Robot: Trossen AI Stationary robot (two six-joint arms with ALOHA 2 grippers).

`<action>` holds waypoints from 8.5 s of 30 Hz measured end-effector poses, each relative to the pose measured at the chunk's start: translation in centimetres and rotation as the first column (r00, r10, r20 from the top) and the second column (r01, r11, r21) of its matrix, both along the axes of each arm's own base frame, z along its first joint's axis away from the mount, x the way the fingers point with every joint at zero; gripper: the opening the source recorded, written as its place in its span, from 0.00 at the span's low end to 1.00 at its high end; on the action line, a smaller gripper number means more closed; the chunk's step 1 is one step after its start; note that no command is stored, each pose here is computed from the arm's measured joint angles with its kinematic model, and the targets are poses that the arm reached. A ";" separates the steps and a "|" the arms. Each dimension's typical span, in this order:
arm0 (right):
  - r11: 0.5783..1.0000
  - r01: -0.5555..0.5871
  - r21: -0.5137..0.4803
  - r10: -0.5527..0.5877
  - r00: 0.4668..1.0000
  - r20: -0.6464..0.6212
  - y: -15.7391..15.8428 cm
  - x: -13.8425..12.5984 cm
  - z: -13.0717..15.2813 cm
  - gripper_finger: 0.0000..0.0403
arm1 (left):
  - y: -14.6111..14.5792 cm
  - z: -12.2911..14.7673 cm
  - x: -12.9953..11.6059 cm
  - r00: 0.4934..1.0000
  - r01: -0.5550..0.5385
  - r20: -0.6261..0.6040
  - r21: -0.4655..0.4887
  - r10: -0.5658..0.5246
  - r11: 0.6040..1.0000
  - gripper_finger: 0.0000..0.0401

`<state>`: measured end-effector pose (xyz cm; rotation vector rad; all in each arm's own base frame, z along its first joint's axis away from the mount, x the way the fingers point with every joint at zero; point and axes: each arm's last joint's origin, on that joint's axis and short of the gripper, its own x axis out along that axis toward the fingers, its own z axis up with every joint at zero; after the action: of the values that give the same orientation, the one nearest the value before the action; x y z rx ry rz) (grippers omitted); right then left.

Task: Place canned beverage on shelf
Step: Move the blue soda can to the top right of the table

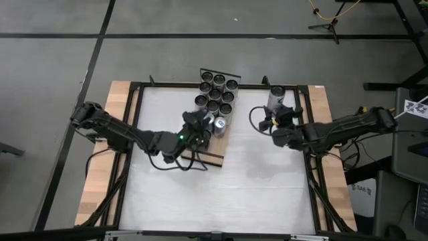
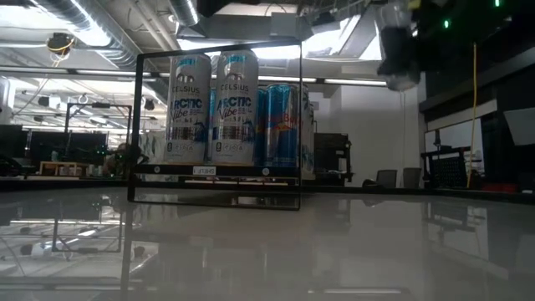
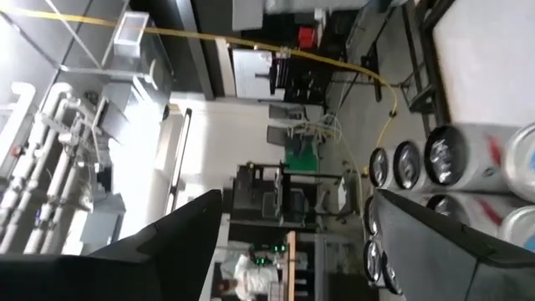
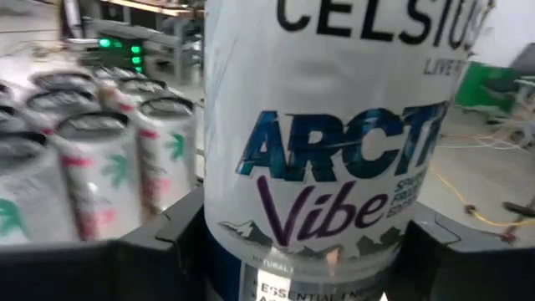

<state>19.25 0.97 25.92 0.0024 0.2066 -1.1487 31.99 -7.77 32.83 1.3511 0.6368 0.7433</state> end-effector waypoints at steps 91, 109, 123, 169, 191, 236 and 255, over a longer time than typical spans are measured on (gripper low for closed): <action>0.987 0.154 0.049 -0.159 0.981 0.109 -0.1 -0.2 -18.7 0.66 | 12.6 -15.0 -21.3 0.537 0.813 0.841 -0.536 0.063 0.227 0.75; 0.987 0.162 0.010 -0.163 0.986 0.040 -0.3 -0.7 -19.0 0.66 | 12.2 -15.0 -21.2 0.549 0.814 0.835 -0.541 0.024 0.213 0.75; 0.985 0.170 0.031 -0.170 0.985 0.013 -0.3 -1.1 -21.4 0.66 | 12.2 -15.4 -21.2 0.577 0.795 0.816 -0.570 0.031 0.208 0.75; 0.975 0.124 0.184 -0.121 0.992 -0.028 -0.1 -0.9 -21.2 0.97 | 12.3 -15.5 -21.2 0.587 0.780 0.807 -0.583 0.056 0.228 0.75; 0.974 0.121 0.193 -0.118 0.993 -0.027 -0.1 -0.9 -21.1 0.97 | 9.4 -14.0 -21.6 0.450 0.888 0.892 -0.441 -0.046 0.131 0.75; 0.969 0.081 0.235 -0.056 0.992 -0.111 0.3 0.5 -20.2 0.97 | 8.9 -12.5 -23.1 0.275 0.957 0.958 -0.265 -0.085 0.120 0.75; 0.899 0.087 0.429 0.058 0.947 -0.315 0.1 -2.7 -16.1 0.97 | 9.0 -13.1 -22.9 0.350 0.930 0.923 -0.322 -0.158 0.177 0.75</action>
<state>16.59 1.09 9.83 0.2185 0.7568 -1.0922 9.12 1.19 19.71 0.1053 -0.3284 0.0741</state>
